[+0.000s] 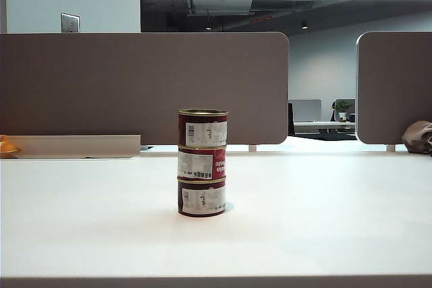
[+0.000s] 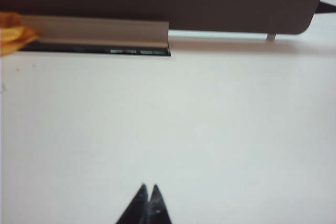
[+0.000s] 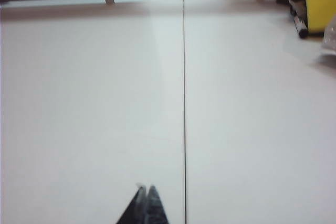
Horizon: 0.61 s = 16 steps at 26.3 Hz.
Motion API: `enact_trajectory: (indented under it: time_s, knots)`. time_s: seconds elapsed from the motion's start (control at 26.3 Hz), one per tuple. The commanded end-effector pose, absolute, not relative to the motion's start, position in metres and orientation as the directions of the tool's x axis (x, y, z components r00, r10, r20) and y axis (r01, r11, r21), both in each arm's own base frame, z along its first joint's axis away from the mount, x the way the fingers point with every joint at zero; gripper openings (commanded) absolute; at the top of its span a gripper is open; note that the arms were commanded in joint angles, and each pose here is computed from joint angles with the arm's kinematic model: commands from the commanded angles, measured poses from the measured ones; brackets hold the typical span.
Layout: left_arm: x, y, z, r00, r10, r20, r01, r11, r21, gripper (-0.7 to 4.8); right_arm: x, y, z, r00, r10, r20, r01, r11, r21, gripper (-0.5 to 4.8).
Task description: Pick up the cans one by one and stack them together.
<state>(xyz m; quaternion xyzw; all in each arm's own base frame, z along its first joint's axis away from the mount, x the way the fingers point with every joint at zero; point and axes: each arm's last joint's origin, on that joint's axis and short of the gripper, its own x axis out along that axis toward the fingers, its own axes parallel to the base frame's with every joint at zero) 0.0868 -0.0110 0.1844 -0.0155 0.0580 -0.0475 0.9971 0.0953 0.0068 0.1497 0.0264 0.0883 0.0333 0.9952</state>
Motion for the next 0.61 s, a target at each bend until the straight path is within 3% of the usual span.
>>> enact_trajectory:
  time_s: [0.04,0.15,0.61]
  knots:
    - [0.09,-0.011,0.171,0.985,-0.095,-0.145,0.091,0.995,-0.034,-0.05,0.095,0.006,0.149,0.98,0.064,-0.19,-0.053,0.997,0.058,-0.01]
    - [0.093,-0.012,0.152,0.975,-0.094,-0.202,0.089,0.996,-0.032,-0.05,0.095,0.006,0.149,0.98,0.064,-0.189,-0.053,0.997,0.058,-0.01]
    - [0.095,-0.012,0.149,0.978,-0.095,-0.186,0.091,0.995,-0.03,-0.05,0.096,0.006,0.147,0.983,0.064,-0.171,-0.055,0.997,0.059,-0.01]
